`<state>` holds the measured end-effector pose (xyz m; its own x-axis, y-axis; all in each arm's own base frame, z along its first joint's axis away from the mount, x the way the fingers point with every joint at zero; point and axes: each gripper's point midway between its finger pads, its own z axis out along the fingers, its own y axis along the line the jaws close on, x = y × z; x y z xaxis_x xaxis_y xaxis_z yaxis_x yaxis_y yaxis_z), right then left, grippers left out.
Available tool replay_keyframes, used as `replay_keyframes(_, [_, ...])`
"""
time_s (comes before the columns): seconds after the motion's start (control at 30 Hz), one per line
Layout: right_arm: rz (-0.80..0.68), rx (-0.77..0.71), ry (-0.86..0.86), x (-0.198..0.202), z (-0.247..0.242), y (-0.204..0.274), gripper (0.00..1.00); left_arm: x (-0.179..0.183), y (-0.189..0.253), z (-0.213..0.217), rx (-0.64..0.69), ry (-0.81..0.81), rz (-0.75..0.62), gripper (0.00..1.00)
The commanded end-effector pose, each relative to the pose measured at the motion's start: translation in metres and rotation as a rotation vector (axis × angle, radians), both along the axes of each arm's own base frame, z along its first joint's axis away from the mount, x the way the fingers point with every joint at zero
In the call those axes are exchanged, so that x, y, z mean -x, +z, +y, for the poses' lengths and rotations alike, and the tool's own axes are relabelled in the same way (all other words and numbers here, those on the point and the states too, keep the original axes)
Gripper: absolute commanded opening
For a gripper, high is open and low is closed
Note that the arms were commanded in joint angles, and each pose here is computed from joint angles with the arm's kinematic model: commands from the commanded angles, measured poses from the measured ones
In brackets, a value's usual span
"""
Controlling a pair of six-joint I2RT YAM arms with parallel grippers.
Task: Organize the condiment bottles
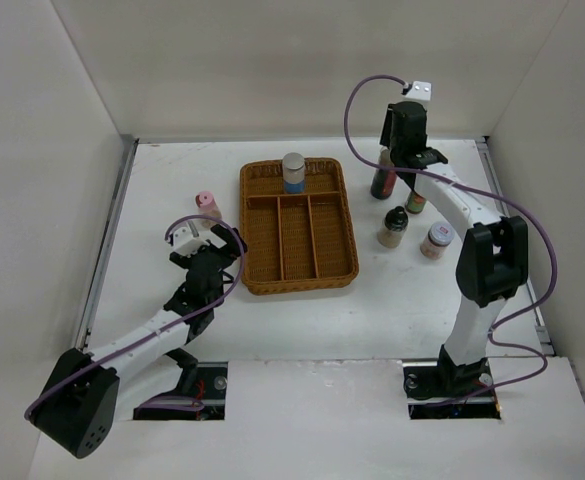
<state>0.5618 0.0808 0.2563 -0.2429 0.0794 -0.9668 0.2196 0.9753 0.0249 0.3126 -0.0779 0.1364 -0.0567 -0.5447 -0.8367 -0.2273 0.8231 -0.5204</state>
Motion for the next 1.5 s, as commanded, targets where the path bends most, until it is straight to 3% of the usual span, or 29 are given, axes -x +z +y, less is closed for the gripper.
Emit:
replay_keyframes(0.0, [-0.05, -0.006, -0.013, -0.008, -0.001, 0.007, 0.49, -0.002, 0.016, 0.0, 0.04, 0.003, -0.06, 1.0])
replay_keyframes(0.1, [-0.033, -0.002, -0.017, -0.01, -0.001, -0.002, 0.61, -0.001, 0.015, 0.0, 0.038, 0.002, -0.057, 1.0])
replay_keyframes(0.17, [-0.021, 0.001, -0.017, -0.008, -0.002, -0.008, 0.61, -0.001, 0.017, 0.001, 0.043, 0.003, -0.065, 1.0])
replay_keyframes(0.4, [-0.077, -0.009, -0.028, -0.005, -0.002, 0.008, 0.27, -0.002, 0.016, 0.0, 0.041, 0.002, -0.061, 1.0])
replay_keyframes(0.53, [-0.16, -0.004, -0.02, -0.005, 0.003, 0.047, 0.21, -0.001, 0.015, -0.001, 0.039, -0.003, -0.057, 1.0])
replay_keyframes(0.83, [-0.307, 0.017, 0.043, 0.014, 0.036, 0.132, 0.2, -0.002, 0.015, -0.001, 0.039, 0.0, -0.057, 1.0])
replay_keyframes(1.33, [-0.413, -0.018, 0.213, 0.014, 0.137, 0.177, 0.2, -0.001, 0.014, 0.002, 0.039, 0.006, -0.057, 1.0])
replay_keyframes(1.47, [-0.406, -0.032, 0.261, 0.013, 0.162, 0.167, 0.21, -0.002, 0.015, 0.002, 0.039, 0.008, -0.059, 1.0])
